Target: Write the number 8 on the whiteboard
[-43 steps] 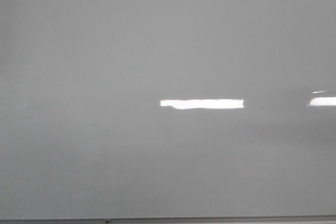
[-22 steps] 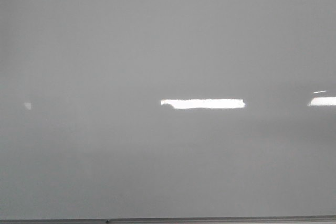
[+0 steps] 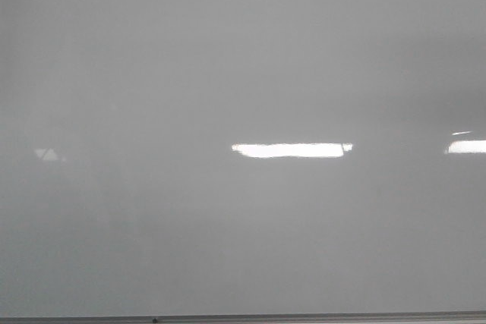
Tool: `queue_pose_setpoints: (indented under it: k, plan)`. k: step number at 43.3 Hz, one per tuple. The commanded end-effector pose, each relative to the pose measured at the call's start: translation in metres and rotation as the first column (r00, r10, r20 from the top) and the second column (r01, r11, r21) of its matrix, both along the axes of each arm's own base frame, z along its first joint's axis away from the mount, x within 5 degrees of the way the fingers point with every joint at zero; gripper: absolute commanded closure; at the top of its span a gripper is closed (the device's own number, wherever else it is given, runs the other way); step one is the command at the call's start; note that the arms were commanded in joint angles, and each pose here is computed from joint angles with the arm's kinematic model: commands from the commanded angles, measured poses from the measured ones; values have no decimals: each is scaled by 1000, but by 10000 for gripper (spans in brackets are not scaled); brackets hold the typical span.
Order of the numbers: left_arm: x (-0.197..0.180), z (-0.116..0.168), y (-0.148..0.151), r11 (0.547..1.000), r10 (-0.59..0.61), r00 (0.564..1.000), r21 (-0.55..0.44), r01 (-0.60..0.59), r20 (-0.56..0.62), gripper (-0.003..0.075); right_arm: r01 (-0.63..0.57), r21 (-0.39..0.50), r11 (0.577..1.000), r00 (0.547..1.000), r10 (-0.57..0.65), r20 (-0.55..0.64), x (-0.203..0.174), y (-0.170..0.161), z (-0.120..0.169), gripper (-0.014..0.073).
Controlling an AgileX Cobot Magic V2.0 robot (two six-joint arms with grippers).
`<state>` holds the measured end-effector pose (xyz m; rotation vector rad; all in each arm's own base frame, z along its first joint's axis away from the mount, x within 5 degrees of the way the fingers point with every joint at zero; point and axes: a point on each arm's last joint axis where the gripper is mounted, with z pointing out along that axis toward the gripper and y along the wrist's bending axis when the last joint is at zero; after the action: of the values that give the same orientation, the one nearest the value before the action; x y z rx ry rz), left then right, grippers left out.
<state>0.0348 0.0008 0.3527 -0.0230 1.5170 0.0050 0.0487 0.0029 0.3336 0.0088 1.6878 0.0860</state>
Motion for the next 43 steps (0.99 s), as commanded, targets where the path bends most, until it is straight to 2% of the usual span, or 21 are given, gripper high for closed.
queue_pose_setpoints:
  k: [1,6,17,24,30,32,34,37,39,43]
  plan:
    - [9,25,-1,1000,-12,1000,-9,11,-9,741,0,1,1000,1000,0,10,11,1,28,701]
    - [24,28,0,1000,-12,992,-12,10,-128,741,-2,-3,1000,997,1,-74,26,1,35,701]
    - [52,10,-1,1000,-20,944,-27,11,-329,741,-2,-8,1000,981,1,-196,55,3,25,701]
    - [64,5,-1,1000,-21,925,-29,10,-381,741,-4,-14,1000,962,0,-272,70,3,16,701]
    - [71,2,-1,999,-25,910,-36,11,-414,741,-27,-62,998,948,6,-317,80,4,10,691]
    - [74,0,-1,999,-25,904,-36,10,-426,740,-29,-65,997,945,6,-328,83,4,8,657]
    - [77,-1,-1,999,-25,899,-36,10,-437,732,-29,-65,997,942,6,-336,84,4,7,587]
    - [81,-3,-1,999,-25,890,-36,9,-455,675,-30,-65,997,939,6,-344,86,4,5,456]
    - [85,-5,-1,999,-25,886,-36,9,-463,608,-30,-65,997,937,6,-349,86,4,3,333]
    - [94,-8,-1,999,-24,874,-33,9,-485,412,-30,-65,997,938,6,-348,86,4,4,147]
